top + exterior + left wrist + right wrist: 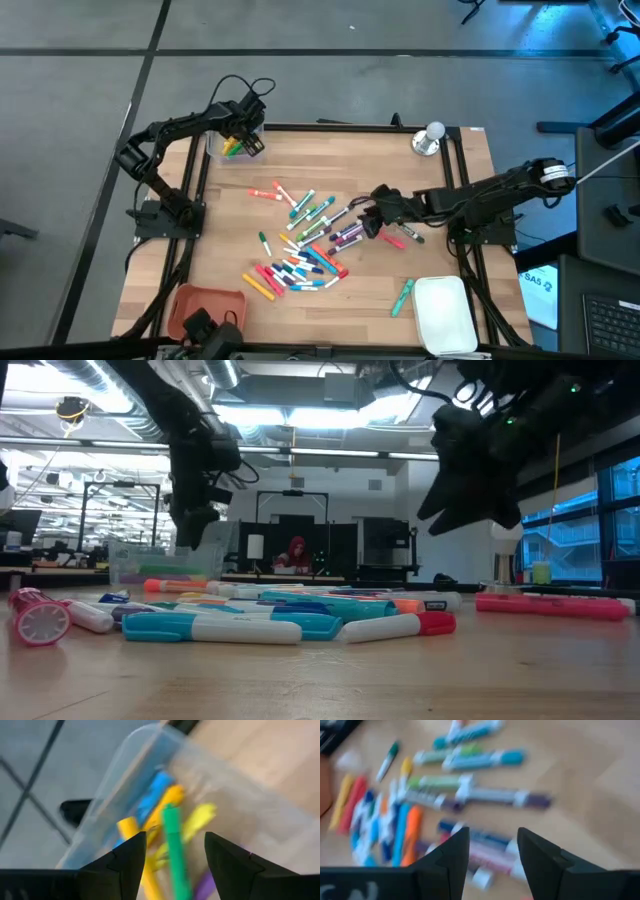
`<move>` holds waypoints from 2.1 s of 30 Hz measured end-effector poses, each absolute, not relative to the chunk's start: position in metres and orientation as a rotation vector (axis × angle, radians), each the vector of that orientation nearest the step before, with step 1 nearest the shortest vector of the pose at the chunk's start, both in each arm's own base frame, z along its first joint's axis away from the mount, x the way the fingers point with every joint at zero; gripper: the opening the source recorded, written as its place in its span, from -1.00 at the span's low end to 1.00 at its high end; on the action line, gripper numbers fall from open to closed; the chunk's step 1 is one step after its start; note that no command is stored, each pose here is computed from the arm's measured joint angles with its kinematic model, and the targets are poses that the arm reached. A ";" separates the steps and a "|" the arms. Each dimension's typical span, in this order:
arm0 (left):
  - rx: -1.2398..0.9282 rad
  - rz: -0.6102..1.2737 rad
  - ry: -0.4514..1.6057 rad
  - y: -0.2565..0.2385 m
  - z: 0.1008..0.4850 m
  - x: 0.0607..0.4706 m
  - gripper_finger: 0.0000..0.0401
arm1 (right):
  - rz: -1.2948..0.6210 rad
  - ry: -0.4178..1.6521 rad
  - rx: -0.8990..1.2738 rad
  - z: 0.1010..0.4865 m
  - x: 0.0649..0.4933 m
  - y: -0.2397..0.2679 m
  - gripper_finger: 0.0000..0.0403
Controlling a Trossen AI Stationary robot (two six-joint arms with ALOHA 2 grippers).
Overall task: Pick & Place Markers
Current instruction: Put the pink pen into the transparent bin
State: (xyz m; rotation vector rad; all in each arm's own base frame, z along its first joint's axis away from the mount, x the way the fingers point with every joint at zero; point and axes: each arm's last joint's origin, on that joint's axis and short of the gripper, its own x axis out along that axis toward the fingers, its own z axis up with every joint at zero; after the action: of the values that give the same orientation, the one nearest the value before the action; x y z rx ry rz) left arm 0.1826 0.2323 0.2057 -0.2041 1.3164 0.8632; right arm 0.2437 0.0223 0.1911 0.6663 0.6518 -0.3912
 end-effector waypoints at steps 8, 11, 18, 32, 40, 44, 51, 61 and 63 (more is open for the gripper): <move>-0.210 0.671 1.261 0.199 0.206 0.216 -0.01 | -0.328 0.926 0.735 0.177 0.236 0.042 -0.17; -0.162 0.630 1.258 0.181 0.207 0.232 -0.01 | -0.404 1.060 0.689 0.184 0.235 0.050 -0.17; -0.037 0.613 1.246 0.143 0.213 0.255 -0.01 | -0.385 1.155 0.556 0.197 0.253 0.076 -0.17; -0.009 0.790 1.215 0.130 0.250 0.225 -0.01 | -0.438 1.375 0.410 0.137 0.265 0.094 -0.17; -0.033 0.734 1.026 0.095 0.273 0.223 -0.01 | -0.465 1.386 0.392 0.129 0.266 0.094 -0.44; -0.025 0.586 0.983 0.080 0.246 0.229 -0.01 | -0.471 1.368 0.348 0.129 0.266 0.093 -0.67; -0.131 0.432 0.926 0.078 0.190 0.220 -0.01 | -0.453 1.319 0.299 0.140 0.275 0.074 -0.67; -0.115 0.617 0.859 0.122 0.175 0.197 -0.01 | -0.525 1.073 0.260 0.188 0.298 0.067 -0.67; -0.114 0.656 0.845 0.132 0.177 0.192 -0.01 | -0.537 1.028 0.253 0.196 0.301 0.071 -0.67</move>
State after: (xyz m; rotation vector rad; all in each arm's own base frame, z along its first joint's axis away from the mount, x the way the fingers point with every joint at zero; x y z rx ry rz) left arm 0.1917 0.1322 0.1768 -0.1135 0.8448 0.6563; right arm 0.3013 0.0708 0.1955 0.2528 1.0282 -0.5366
